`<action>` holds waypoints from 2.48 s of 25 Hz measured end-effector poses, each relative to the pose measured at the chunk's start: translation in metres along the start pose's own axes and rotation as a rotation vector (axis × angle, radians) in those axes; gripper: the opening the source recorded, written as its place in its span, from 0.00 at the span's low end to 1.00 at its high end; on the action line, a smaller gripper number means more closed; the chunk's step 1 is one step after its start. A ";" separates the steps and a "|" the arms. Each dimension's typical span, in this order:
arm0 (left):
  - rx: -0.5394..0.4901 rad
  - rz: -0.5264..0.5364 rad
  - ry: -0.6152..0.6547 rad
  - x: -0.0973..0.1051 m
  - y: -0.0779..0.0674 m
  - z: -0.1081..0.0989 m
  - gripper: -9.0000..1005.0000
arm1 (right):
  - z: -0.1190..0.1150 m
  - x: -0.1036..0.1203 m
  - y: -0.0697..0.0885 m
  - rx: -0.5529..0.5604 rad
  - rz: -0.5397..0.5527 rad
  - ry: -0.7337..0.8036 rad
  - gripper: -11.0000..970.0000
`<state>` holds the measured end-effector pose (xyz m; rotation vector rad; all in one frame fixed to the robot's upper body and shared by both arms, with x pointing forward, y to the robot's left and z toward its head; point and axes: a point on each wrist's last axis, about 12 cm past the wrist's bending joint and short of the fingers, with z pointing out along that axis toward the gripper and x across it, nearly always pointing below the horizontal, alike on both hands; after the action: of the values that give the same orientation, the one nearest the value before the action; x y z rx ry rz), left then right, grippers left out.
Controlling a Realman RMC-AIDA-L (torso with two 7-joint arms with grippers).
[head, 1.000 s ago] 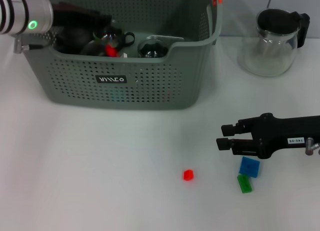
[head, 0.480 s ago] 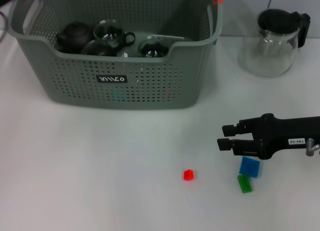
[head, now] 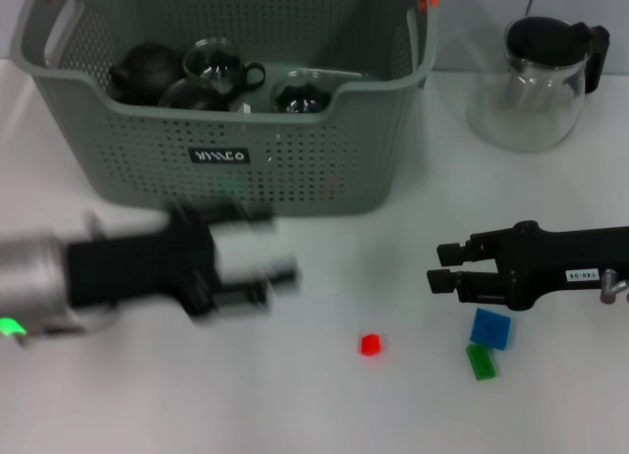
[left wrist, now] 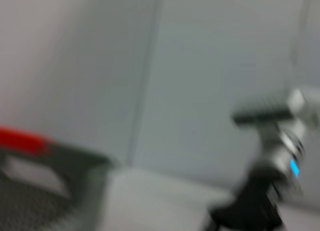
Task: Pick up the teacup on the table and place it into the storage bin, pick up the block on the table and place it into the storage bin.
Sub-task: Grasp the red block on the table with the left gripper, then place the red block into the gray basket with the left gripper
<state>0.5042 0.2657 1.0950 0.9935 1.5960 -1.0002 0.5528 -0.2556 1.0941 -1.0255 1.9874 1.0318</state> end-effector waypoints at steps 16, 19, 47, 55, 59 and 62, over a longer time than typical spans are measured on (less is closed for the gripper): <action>0.114 0.094 0.284 0.055 -0.004 0.096 0.70 | -0.001 0.003 0.001 0.000 0.010 0.000 0.48; 0.093 0.095 0.307 0.057 -0.001 0.102 0.69 | 0.000 0.003 0.000 0.002 0.012 -0.001 0.48; 0.066 0.105 0.369 0.061 0.003 0.121 0.45 | 0.001 0.006 -0.001 0.005 0.020 0.003 0.48; 0.073 0.106 0.371 0.060 0.002 0.121 0.32 | -0.001 0.007 -0.001 0.008 0.020 0.001 0.48; 0.078 0.088 0.339 0.055 0.003 0.119 0.20 | 0.000 0.006 -0.001 0.008 0.019 0.001 0.48; 0.099 0.041 0.305 0.046 0.005 0.109 0.19 | -0.001 0.006 -0.001 0.008 0.020 0.002 0.48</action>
<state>0.5321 0.1718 1.0287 1.2904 1.7784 -0.9398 0.5512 -0.2586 1.0893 -1.0041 2.0054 1.0333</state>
